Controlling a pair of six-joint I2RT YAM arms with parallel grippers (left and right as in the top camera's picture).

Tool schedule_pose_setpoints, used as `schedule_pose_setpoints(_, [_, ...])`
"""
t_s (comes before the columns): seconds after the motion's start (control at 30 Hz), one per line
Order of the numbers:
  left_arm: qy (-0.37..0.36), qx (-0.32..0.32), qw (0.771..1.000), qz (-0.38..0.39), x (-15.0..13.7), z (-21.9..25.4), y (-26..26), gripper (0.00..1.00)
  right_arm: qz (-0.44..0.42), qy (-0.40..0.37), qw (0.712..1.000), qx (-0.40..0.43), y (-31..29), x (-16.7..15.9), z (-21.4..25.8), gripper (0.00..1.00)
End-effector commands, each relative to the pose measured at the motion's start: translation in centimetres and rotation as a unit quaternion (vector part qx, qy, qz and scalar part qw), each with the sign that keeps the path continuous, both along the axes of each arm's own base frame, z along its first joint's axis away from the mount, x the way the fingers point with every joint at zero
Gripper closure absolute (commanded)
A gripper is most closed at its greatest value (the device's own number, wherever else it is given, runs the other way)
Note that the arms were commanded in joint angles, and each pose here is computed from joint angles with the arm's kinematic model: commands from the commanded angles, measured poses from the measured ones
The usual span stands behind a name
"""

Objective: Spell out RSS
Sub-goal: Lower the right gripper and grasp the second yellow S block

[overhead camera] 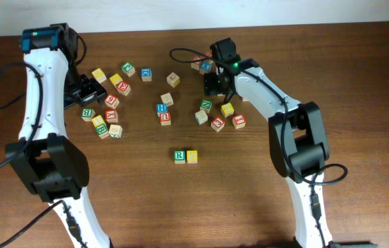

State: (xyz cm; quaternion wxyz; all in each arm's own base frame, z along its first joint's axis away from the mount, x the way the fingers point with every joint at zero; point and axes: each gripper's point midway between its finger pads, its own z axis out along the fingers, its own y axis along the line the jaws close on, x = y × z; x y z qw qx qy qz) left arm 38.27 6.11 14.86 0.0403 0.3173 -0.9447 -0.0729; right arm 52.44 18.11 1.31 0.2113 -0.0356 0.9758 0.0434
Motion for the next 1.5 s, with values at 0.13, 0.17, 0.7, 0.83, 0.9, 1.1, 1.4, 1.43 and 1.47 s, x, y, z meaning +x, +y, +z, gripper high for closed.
schedule_pose_setpoints(0.13, [-0.003,0.006,1.000,-0.006,0.3,0.1,0.1,0.01,-0.006,0.005,1.000,-0.011,-0.4,0.0,-1.2,0.38])
schedule_pose_setpoints(0.17, [-0.003,0.006,1.000,-0.006,0.3,0.1,0.1,0.01,-0.006,0.005,1.000,-0.011,-0.4,0.0,-1.2,0.39])
schedule_pose_setpoints(0.7, [-0.003,0.006,1.000,-0.006,0.3,0.1,0.2,0.01,-0.010,-0.007,0.999,-0.040,-0.4,0.3,-0.2,0.50])
schedule_pose_setpoints(0.83, [-0.003,0.006,1.000,-0.006,0.3,0.1,0.2,0.01,-0.007,-0.015,0.998,-0.063,0.2,0.0,-0.1,0.51])
schedule_pose_setpoints(0.9, [-0.003,0.006,1.000,-0.006,0.3,0.1,0.2,0.01,-0.007,-0.021,0.997,-0.078,0.4,-0.1,0.1,0.51])
schedule_pose_setpoints(1.1, [-0.003,0.006,1.000,-0.006,0.3,0.1,0.2,0.01,-0.005,-0.024,0.996,-0.084,0.7,-0.2,0.1,0.55])
schedule_pose_setpoints(1.4, [-0.003,0.006,1.000,-0.006,0.3,0.1,0.2,0.01,-0.005,-0.024,0.996,-0.084,0.7,-0.2,0.1,0.61])
schedule_pose_setpoints(1.43, [-0.003,0.006,1.000,-0.006,0.3,0.1,0.2,0.01,-0.005,-0.023,0.996,-0.084,0.7,-0.2,0.1,0.61])
schedule_pose_setpoints(1.47, [-0.003,0.006,1.000,-0.006,0.3,0.1,0.2,0.01,-0.005,-0.023,0.996,-0.084,0.7,-0.3,0.1,0.62])
